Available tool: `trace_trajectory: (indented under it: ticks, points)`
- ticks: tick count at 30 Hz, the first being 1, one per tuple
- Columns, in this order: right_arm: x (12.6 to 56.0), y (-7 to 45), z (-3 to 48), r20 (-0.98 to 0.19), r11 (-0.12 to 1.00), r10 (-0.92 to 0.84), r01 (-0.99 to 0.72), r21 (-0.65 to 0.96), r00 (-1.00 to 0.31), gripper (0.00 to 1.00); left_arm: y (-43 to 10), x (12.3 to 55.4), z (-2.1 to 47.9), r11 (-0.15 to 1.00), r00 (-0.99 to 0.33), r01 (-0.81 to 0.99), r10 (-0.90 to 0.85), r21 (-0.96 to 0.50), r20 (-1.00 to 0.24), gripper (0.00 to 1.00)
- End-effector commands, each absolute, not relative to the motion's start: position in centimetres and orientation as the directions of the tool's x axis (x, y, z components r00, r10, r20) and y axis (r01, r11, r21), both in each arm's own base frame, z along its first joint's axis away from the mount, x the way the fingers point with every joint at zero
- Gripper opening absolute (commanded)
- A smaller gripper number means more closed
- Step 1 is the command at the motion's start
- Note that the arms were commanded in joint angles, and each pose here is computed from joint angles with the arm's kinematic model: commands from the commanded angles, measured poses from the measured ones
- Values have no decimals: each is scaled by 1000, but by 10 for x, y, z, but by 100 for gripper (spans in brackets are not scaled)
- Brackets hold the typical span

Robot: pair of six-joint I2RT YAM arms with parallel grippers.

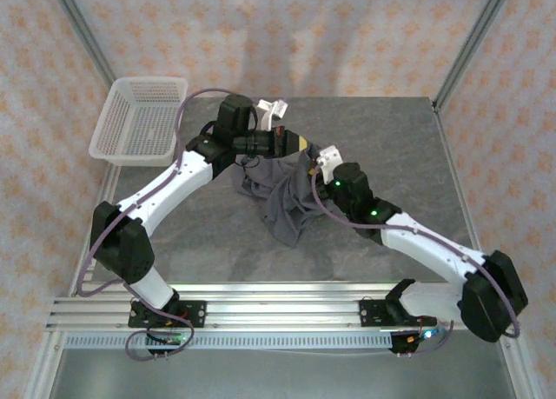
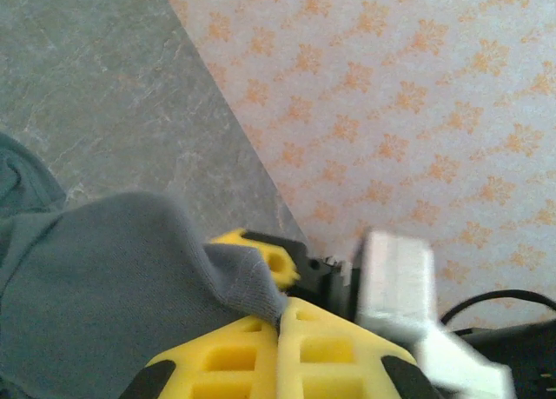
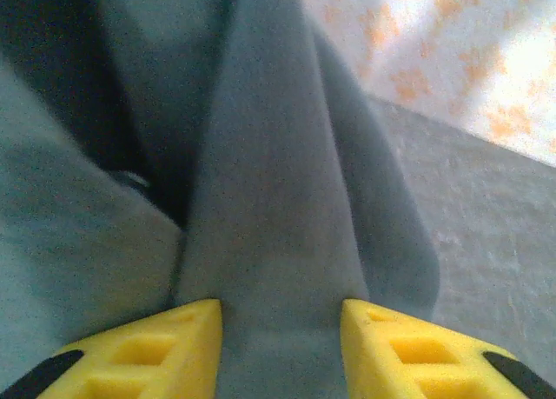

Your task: Fold the inside-out t-shirt

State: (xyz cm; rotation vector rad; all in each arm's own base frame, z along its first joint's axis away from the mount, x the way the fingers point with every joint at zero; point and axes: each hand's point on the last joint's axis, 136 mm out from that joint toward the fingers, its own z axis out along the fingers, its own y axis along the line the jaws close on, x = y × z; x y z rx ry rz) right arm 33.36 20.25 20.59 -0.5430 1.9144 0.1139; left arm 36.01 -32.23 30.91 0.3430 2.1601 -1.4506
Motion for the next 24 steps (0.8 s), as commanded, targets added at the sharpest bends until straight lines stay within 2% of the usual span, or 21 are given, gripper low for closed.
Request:
trace_trajectory:
  ticks: [1,2,5,6,9,11,14,18,19,22,24]
  points:
    - [349,194,215,-885,899,-370,-350,-264,-282,45,-325,361,319,395,-816,508,-65,-766,-575,0]
    - [351,196,217,-885,900,-367,-349,-261,-287,39,-325,361,318,397,-815,508,-66,-765,-575,0]
    - [351,205,225,-897,908,-310,-377,-182,-314,2,-317,363,308,457,-811,502,-47,-735,-583,0]
    - [345,212,228,-902,893,-281,-434,-121,-328,0,-311,366,301,494,-813,489,-41,-719,-581,0]
    - [318,238,242,-905,772,-152,-620,143,-398,0,-283,381,266,634,-830,410,-40,-656,-556,0]
    - [302,241,265,-903,683,-39,-671,288,-428,0,-267,390,242,676,-846,361,-52,-642,-530,0]
    - [297,234,281,-886,627,67,-671,396,-459,0,-261,398,227,656,-855,338,-86,-675,-512,0]
    - [296,234,306,-842,480,209,-698,531,-498,0,-248,398,189,742,-870,309,-30,-594,-491,1]
    - [297,236,307,-829,447,216,-703,553,-515,0,-246,396,181,750,-873,309,-20,-585,-487,6]
    - [300,240,299,-809,431,193,-693,578,-555,0,-238,393,176,781,-861,318,0,-538,-509,32]
    - [303,240,295,-809,443,186,-687,576,-557,0,-220,390,180,832,-830,321,18,-453,-557,40]
